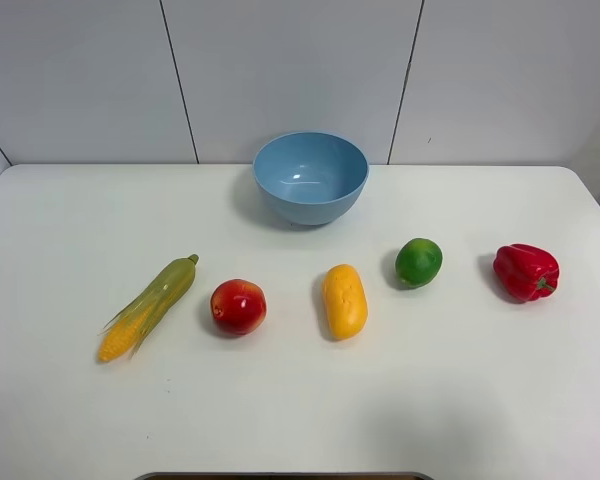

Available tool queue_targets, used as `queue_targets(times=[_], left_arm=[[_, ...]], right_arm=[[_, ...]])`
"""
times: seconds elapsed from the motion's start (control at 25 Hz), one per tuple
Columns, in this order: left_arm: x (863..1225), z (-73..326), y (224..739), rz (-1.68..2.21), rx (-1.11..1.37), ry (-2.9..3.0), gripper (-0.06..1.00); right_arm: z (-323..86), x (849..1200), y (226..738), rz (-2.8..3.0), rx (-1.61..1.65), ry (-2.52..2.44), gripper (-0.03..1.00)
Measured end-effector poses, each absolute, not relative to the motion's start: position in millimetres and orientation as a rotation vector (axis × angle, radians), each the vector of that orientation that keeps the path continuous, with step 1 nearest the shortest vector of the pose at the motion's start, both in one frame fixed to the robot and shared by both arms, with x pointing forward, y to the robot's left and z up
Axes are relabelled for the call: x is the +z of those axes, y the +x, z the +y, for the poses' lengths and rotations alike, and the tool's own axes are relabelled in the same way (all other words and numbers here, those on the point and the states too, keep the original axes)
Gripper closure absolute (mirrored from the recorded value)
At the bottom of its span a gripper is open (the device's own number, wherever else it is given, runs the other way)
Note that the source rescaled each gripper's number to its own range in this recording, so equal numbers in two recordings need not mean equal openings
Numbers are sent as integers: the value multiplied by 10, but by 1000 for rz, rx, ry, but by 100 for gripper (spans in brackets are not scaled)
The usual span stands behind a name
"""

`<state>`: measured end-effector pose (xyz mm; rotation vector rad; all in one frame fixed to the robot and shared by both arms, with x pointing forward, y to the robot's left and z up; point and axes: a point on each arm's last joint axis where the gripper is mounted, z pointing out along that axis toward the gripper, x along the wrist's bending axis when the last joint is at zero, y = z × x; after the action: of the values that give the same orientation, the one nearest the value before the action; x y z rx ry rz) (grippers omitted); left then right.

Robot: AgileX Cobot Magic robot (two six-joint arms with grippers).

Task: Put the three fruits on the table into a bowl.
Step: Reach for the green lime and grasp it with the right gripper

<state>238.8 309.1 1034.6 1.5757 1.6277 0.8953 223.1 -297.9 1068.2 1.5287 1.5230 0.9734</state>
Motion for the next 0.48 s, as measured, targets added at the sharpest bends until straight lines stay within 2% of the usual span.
queue_targets(times=[0.16,0.48], left_arm=[[10346,3091,2388,1628,895,1576,18],[10346,3091,2388,1628,895,1576,18]], right_arm=[[-2979,10755,2221,1495,999,1549,19],[-2981,11213,2555,1508,975,1690,19]])
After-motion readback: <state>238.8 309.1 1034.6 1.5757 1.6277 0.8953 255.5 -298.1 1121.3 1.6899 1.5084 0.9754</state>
